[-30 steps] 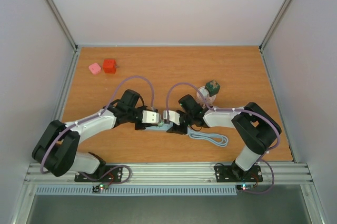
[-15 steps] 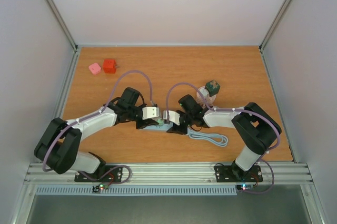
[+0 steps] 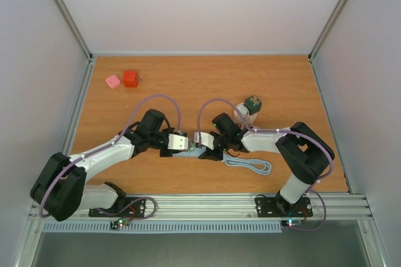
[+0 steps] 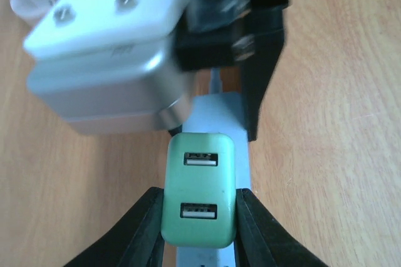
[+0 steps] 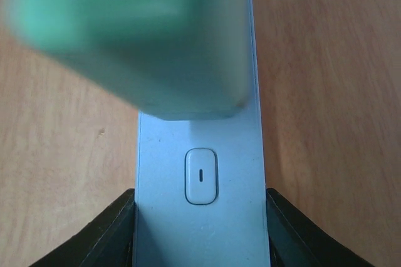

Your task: Pull the plug off the socket

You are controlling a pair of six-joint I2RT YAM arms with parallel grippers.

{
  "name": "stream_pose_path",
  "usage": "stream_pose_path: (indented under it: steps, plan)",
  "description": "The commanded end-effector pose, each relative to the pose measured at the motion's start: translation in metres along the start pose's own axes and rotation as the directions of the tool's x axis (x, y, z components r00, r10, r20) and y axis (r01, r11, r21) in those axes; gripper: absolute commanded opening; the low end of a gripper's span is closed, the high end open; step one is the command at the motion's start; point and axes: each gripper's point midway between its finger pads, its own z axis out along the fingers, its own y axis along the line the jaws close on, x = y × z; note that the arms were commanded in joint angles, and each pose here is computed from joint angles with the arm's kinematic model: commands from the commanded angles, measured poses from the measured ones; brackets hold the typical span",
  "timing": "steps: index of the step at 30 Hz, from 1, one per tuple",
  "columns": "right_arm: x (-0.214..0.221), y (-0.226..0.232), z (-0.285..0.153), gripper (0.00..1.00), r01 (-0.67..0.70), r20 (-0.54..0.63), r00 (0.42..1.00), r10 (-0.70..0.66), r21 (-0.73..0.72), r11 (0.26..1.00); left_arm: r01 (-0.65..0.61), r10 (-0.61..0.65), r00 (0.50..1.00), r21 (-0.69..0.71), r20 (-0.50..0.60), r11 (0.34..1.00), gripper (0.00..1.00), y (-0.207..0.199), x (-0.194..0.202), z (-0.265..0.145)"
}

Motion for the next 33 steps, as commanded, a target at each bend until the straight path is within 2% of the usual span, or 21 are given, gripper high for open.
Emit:
stream_pose_path:
  steps: [1,3,7,10,15,21,26,29,33]
  plan:
    - [0.023,-0.010,0.003,0.05,-0.048,-0.096,0.994,0.053,0.051,0.998,-0.211,0.218,0.969,-0.071,0.113,0.975,0.15,0.003,-0.033,-0.011]
    - [0.024,-0.011,0.003,0.05,-0.049,-0.097,0.994,0.054,0.053,0.997,-0.200,0.205,0.972,-0.054,0.117,0.978,0.15,0.002,-0.035,-0.012]
    - [0.024,-0.011,0.004,0.05,-0.048,-0.098,0.994,0.053,0.053,0.997,-0.056,0.050,0.985,0.031,0.164,0.998,0.14,0.002,-0.049,-0.013]
    - [0.024,-0.010,0.003,0.05,-0.043,-0.101,0.994,0.047,0.049,0.998,0.005,-0.017,0.984,0.069,0.179,0.998,0.14,0.002,-0.050,-0.013]
    - [0.022,-0.008,0.002,0.05,-0.038,-0.095,0.995,0.041,0.039,0.999,0.082,-0.091,0.985,0.069,0.146,0.994,0.14,0.011,-0.035,-0.024]
    - [0.020,-0.005,0.000,0.07,-0.037,-0.088,0.995,0.039,0.026,0.999,0.208,-0.209,0.971,0.020,0.117,0.978,0.14,0.040,-0.008,-0.049]
    - [0.019,-0.002,-0.001,0.07,-0.030,-0.085,0.996,0.031,0.015,0.999,0.406,-0.400,0.908,-0.033,0.123,0.913,0.14,0.086,0.012,-0.064]
    - [0.018,-0.002,-0.002,0.07,-0.032,-0.087,0.996,0.033,0.009,0.999,0.477,-0.466,0.875,-0.078,0.131,0.875,0.14,0.113,0.025,-0.070]
    - [0.018,-0.003,-0.002,0.07,-0.039,-0.094,0.995,0.040,0.009,0.999,0.645,-0.621,0.762,-0.130,0.182,0.753,0.15,0.156,0.053,-0.084]
